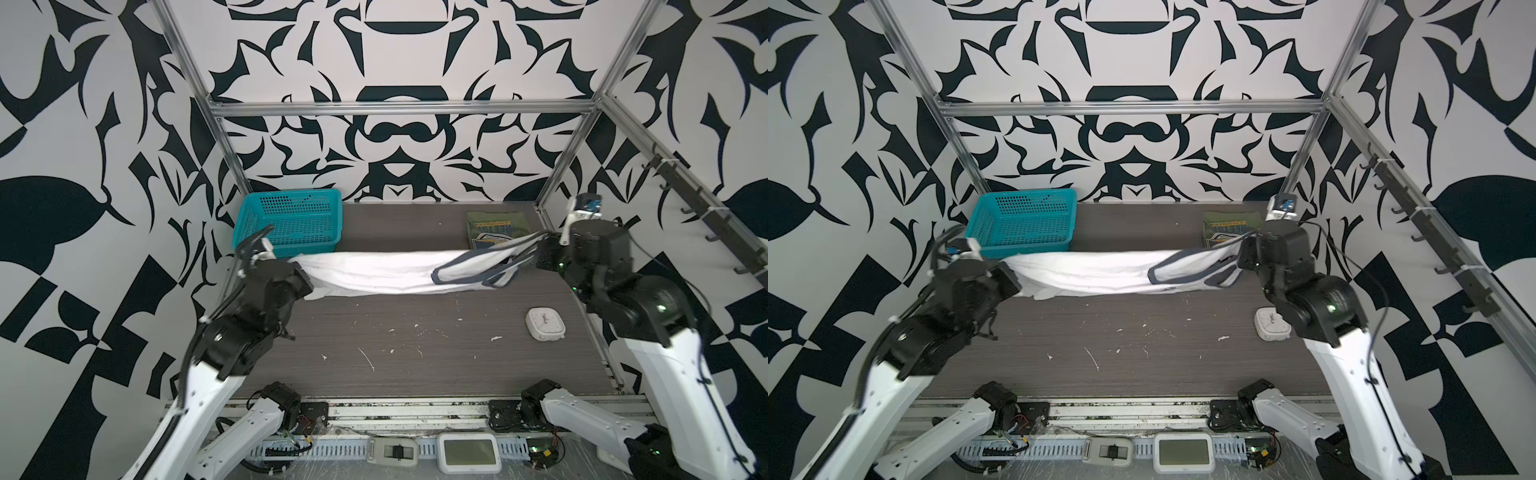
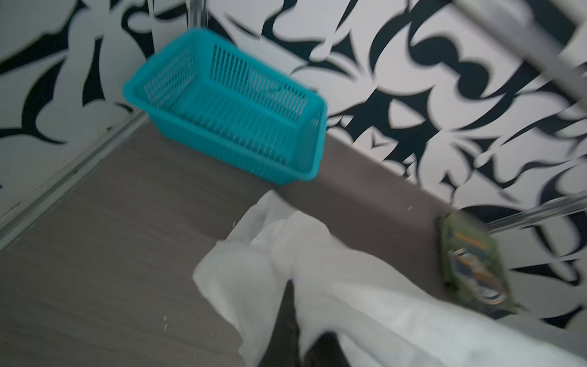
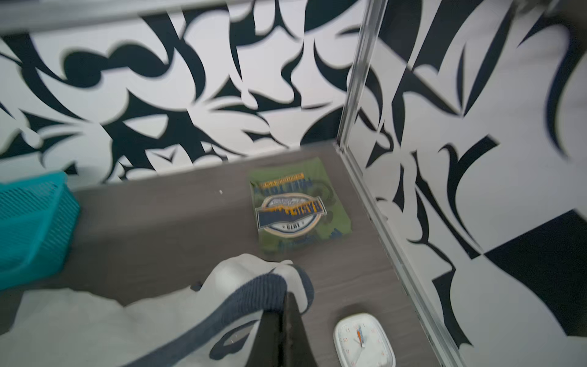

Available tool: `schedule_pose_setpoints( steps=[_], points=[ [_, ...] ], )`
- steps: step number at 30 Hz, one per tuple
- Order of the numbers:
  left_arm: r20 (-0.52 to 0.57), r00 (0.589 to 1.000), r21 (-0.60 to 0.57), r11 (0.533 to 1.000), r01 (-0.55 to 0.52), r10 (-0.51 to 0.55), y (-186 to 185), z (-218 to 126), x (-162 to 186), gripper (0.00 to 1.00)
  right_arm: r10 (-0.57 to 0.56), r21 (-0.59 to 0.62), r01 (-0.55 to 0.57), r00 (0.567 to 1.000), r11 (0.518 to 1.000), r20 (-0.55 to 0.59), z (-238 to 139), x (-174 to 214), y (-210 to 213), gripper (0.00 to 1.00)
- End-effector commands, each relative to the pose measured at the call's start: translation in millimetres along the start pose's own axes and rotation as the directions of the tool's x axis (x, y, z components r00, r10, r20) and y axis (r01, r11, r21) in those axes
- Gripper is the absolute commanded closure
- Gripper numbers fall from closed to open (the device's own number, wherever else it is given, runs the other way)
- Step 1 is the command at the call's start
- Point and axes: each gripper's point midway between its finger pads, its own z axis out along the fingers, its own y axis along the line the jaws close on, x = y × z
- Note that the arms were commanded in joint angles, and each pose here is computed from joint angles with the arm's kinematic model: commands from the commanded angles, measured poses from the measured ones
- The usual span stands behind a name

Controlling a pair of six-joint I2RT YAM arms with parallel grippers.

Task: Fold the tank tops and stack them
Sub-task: 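Lift the white tank top with both grippers and stretch it out lengthwise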

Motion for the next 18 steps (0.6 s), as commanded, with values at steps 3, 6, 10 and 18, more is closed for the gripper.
schedule_pose_setpoints(
  steps=[3,6,10,18],
  points=[
    [-0.292,0.956,-0.112,0.991,-0.069,0.033,31.4,39.5,90.6,1.00,0.069,-0.034,-0.086,0.933,0.996,-0.354,102.4,108.8,17.9,1.00],
    [-0.336,0.941,-0.065,0.997,-0.050,0.026,28.0,48.3,111.6,1.00,0.084,0.006,-0.091,0.889,0.996,-0.449,134.7,144.7,11.4,1.00],
    [-0.362,0.932,-0.038,0.998,-0.048,0.031,27.1,54.8,124.9,1.00,0.048,0.058,-0.022,0.866,0.998,-0.498,152.1,154.0,4.5,0.51],
    [-0.393,0.917,-0.124,0.984,-0.126,0.068,35.9,65.7,126.5,1.00,-0.111,-0.177,0.032,0.880,0.984,-0.462,107.6,149.0,71.8,0.41]
  ],
)
